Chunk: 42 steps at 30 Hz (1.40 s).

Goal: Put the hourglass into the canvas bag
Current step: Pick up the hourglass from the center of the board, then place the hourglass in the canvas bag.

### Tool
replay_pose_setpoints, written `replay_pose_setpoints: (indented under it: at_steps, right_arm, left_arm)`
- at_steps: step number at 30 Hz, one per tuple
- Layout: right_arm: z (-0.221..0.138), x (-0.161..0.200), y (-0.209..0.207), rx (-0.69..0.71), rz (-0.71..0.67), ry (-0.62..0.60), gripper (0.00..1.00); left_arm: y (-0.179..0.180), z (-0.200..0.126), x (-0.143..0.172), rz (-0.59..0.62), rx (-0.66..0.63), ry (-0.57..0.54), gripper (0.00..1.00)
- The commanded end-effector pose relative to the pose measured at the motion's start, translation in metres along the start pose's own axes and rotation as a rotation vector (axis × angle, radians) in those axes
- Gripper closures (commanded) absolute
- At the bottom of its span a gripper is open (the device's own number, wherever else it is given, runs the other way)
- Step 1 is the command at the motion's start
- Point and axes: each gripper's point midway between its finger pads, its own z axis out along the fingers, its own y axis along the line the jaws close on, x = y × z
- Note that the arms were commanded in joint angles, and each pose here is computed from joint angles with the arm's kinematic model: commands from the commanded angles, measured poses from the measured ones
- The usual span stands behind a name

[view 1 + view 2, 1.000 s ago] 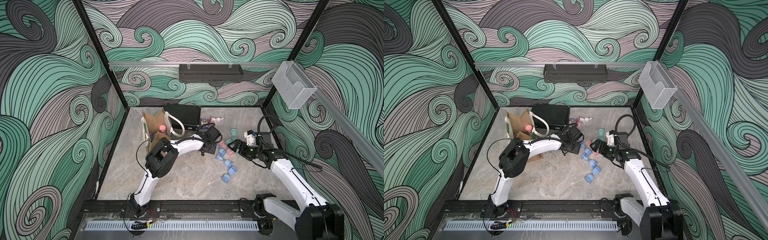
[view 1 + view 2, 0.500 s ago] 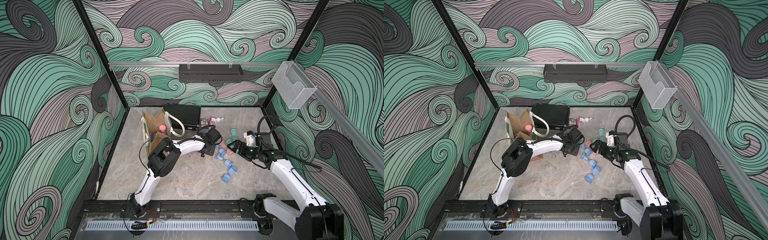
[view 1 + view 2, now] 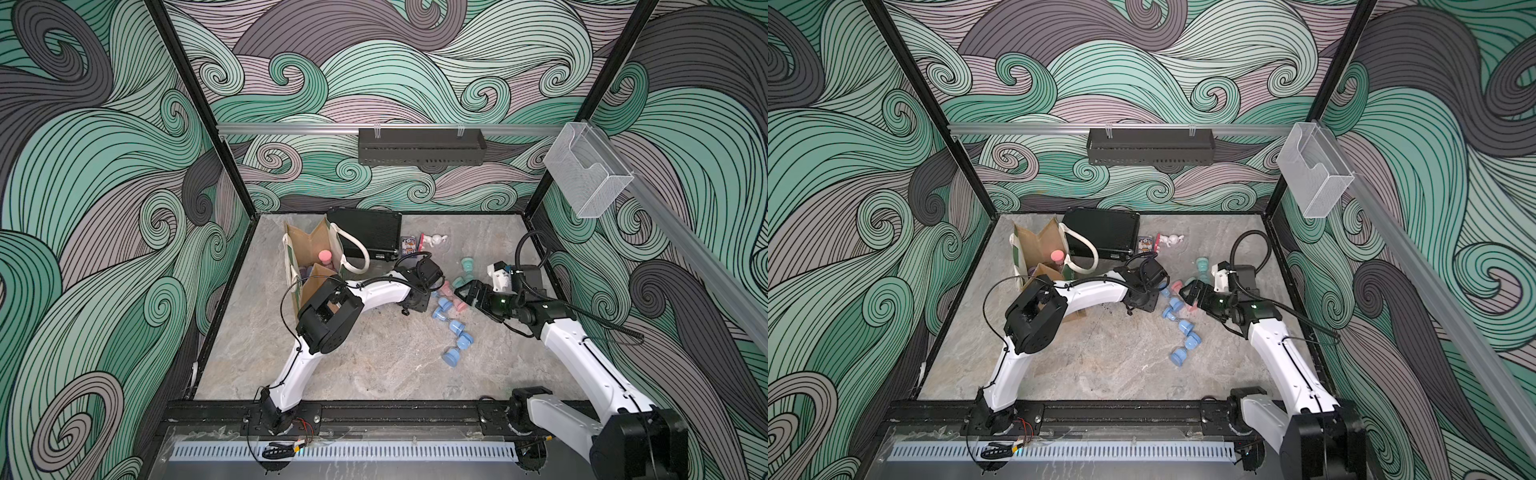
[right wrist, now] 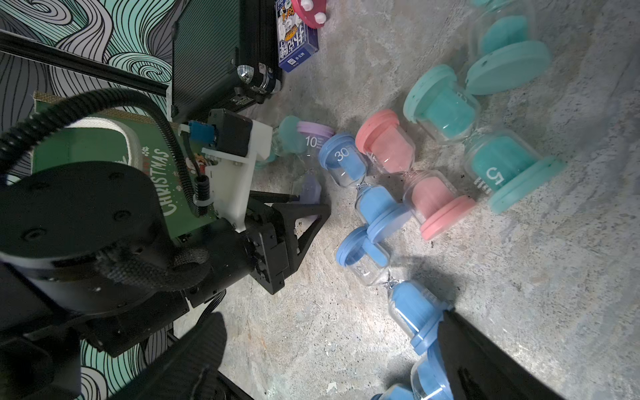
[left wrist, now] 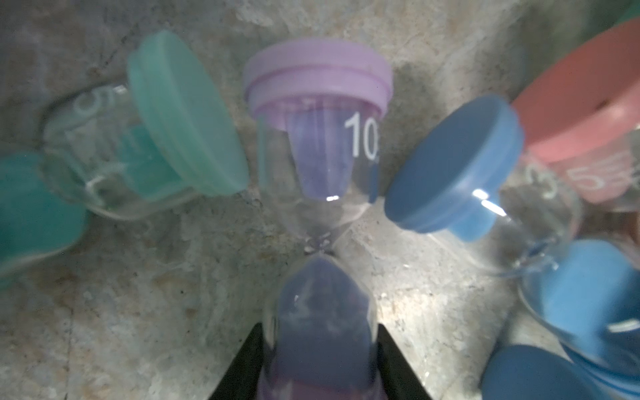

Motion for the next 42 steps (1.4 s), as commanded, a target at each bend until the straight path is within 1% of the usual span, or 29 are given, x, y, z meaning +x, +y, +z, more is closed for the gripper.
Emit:
replay_pose_setpoints:
  at_steps: [1,4,10,15,17,19,22,26,29,32,36,42]
  right_arm:
    - [-0.007,-0.004,0.01,-0.031,-0.01,-0.009,0.0]
    - [-0.01,-0.004,0.013,-0.037,-0.016,-0.014,0.0]
    - [-0.019,-0.004,0.025,-0.065,-0.015,-0.02,0.0]
    - [-0.029,-0.003,0.04,-0.09,-0.037,-0.023,0.0]
    - [-0.03,-0.001,0.047,-0.102,-0.057,-0.017,0.0]
    - [-0.031,0.002,0.055,-0.115,-0.079,-0.009,0.0]
    - [-0.03,0.008,0.069,-0.144,-0.111,0.021,0.0]
    - [-0.027,0.018,0.093,-0.186,-0.178,0.06,0.0]
    - [-0.024,0.023,0.109,-0.219,-0.212,0.076,0.0]
    - [-0.022,0.025,0.129,-0.273,-0.253,0.075,0.0]
    - [-0.019,0.032,0.155,-0.335,-0.304,0.08,0.0]
    - [-0.01,0.027,0.189,-0.417,-0.342,0.06,0.01]
  left_arm:
    - [-0.001,-0.038,-0.019,-0.003,0.024,-0.104,0.64]
    - [-0.001,-0.059,-0.025,-0.005,0.066,-0.17,0.65]
    - [0.012,-0.099,-0.03,0.016,0.047,-0.231,0.7]
    - [0.021,-0.15,-0.033,0.036,0.084,-0.301,0.72]
    - [0.028,-0.171,-0.032,0.042,0.08,-0.33,0.74]
    - [0.041,-0.19,-0.031,0.034,0.052,-0.364,0.74]
    - [0.057,-0.219,-0.029,0.058,0.02,-0.416,0.75]
    - [0.09,-0.264,-0.023,0.065,-0.064,-0.498,0.77]
    - [0.116,-0.288,-0.016,0.048,-0.132,-0.515,0.77]
    - [0.142,-0.303,-0.008,0.02,-0.199,-0.495,0.77]
    - [0.176,-0.312,-0.001,-0.045,-0.269,-0.458,0.78]
    - [0.216,-0.304,-0.004,-0.145,-0.292,-0.392,0.79]
